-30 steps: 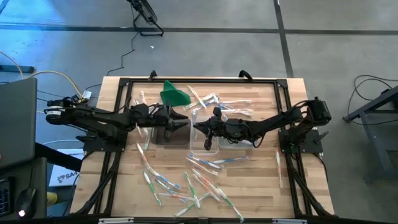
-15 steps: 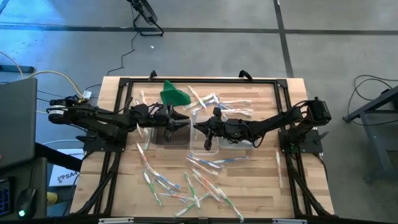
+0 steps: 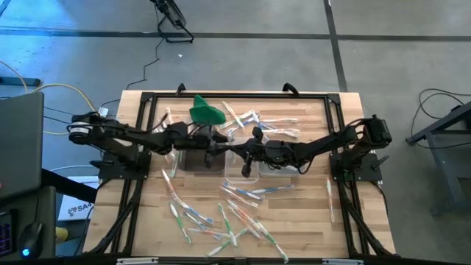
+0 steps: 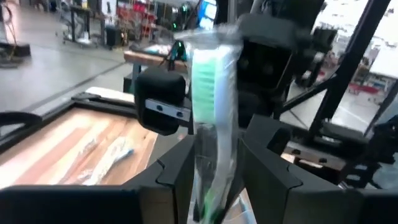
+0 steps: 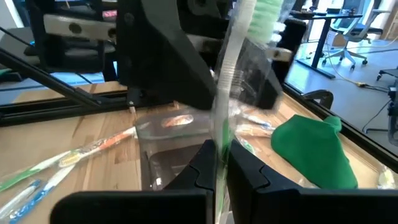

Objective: Pick & Place Toothbrushes
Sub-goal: Put the green toothbrush into the black bin

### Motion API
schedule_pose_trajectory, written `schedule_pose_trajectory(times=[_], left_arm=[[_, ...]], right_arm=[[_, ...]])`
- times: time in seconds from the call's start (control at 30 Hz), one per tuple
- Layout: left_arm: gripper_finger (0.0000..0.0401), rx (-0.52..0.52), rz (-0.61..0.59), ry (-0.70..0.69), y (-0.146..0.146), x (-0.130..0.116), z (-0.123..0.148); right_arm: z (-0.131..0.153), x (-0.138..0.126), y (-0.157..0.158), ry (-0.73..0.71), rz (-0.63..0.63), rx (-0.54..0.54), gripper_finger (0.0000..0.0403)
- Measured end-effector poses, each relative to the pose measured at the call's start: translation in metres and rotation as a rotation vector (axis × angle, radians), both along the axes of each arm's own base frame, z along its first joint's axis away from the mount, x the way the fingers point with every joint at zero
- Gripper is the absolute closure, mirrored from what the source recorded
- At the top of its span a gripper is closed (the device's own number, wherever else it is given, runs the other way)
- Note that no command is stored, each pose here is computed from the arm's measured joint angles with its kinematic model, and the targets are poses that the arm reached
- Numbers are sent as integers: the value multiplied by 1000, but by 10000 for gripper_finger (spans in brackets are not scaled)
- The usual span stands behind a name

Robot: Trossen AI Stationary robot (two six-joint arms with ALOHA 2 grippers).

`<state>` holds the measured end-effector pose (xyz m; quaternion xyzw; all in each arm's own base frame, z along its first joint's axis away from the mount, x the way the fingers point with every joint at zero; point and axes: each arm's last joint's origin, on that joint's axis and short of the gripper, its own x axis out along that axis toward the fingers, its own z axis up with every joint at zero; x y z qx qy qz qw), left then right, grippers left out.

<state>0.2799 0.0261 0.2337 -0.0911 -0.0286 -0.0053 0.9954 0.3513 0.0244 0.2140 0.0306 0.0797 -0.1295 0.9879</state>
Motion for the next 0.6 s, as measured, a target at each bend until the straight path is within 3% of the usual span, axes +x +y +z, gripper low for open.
schedule_pose_trajectory(times=[0.2,0.6], left_arm=[[277,-1,-42,25,0,14,6],[277,-11,-41,101,0,15,0]], right_arm=[[-1,0,0,6,6,0,395],[-1,0,0,11,-16,-6,395]])
